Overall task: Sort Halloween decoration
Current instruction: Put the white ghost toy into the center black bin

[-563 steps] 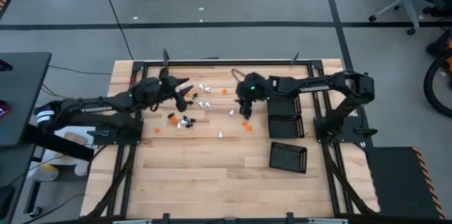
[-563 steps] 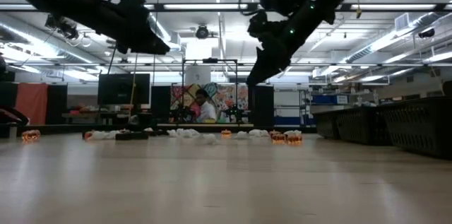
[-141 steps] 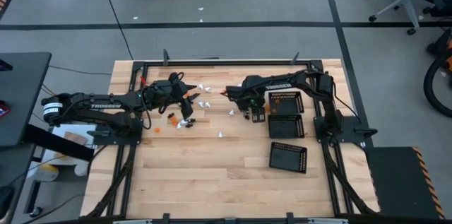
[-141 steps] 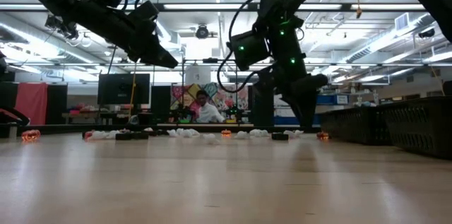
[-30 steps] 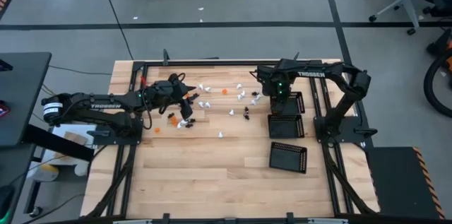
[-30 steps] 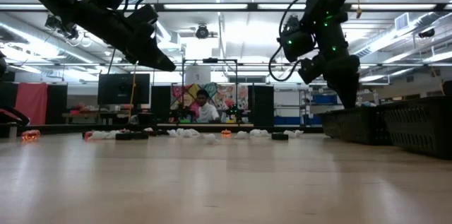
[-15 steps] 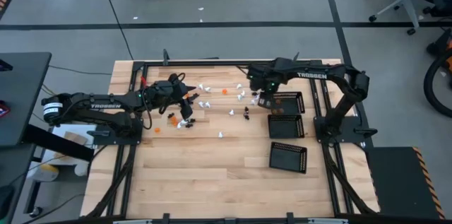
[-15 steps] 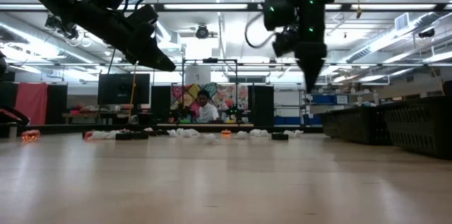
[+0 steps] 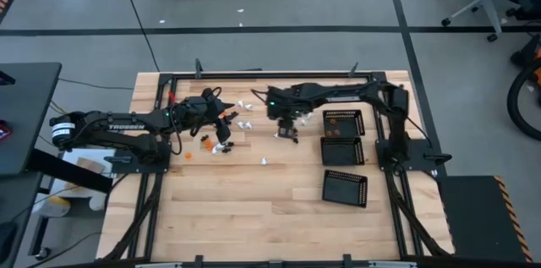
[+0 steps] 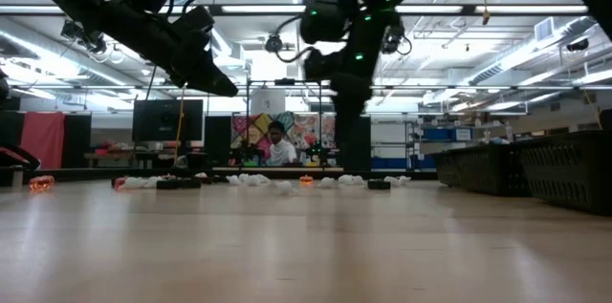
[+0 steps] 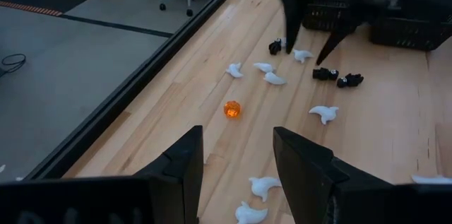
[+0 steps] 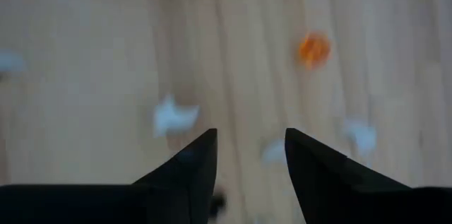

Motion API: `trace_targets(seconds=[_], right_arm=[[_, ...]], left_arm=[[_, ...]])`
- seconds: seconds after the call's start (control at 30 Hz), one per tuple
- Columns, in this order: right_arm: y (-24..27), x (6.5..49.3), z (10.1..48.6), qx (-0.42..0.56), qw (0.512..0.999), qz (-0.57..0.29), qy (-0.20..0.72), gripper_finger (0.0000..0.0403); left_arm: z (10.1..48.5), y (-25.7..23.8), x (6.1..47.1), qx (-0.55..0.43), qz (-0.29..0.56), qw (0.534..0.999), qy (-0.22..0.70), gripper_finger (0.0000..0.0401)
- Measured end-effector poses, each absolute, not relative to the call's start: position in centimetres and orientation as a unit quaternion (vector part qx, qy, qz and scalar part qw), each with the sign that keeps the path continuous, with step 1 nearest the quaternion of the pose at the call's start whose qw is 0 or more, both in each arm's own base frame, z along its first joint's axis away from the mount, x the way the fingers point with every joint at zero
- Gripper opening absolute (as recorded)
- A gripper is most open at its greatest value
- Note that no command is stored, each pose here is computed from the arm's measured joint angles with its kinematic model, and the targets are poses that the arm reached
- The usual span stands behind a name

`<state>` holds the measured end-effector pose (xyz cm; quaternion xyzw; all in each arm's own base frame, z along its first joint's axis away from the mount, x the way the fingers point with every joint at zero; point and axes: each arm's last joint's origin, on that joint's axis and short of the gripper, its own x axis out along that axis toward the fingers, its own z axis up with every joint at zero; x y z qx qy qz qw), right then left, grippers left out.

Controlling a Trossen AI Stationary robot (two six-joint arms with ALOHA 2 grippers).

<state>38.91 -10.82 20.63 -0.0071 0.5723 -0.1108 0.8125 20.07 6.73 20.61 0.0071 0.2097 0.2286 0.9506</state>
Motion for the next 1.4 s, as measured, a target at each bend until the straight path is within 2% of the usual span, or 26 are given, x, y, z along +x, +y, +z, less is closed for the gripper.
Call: trace_targets(seconds=[0.27,0.4,0.63,0.93,1.13,1.4], right_arm=[[-13.1,41.8,18.8,0.02,0.829,-0.119,0.546,0.0195],[-11.6,42.0,18.4,0.027,0.829,-0.089,0.551,0.0209],[-9.2,41.5,16.5,0.006,0.819,-0.05,0.571,0.0213],[-8.7,40.5,14.1,0.005,0.823,-0.054,0.565,0.0213],[-8.7,40.5,14.0,0.006,0.826,-0.055,0.561,0.0213],[-8.5,39.6,14.2,-0.005,0.803,-0.038,0.595,0.0213]], left_arm=[[20.1,6.6,19.9,-0.002,0.217,0.948,0.234,0.0157],[19.7,6.4,19.7,-0.034,0.19,0.948,0.255,0.0157],[19.7,6.3,19.7,-0.112,0.205,0.943,0.238,0.0157],[19.5,5.8,19.8,-0.106,0.193,0.943,0.251,0.0157],[19.5,5.5,19.9,-0.101,0.185,0.944,0.253,0.0157],[19.4,5.5,19.8,-0.101,0.185,0.943,0.257,0.0157]])
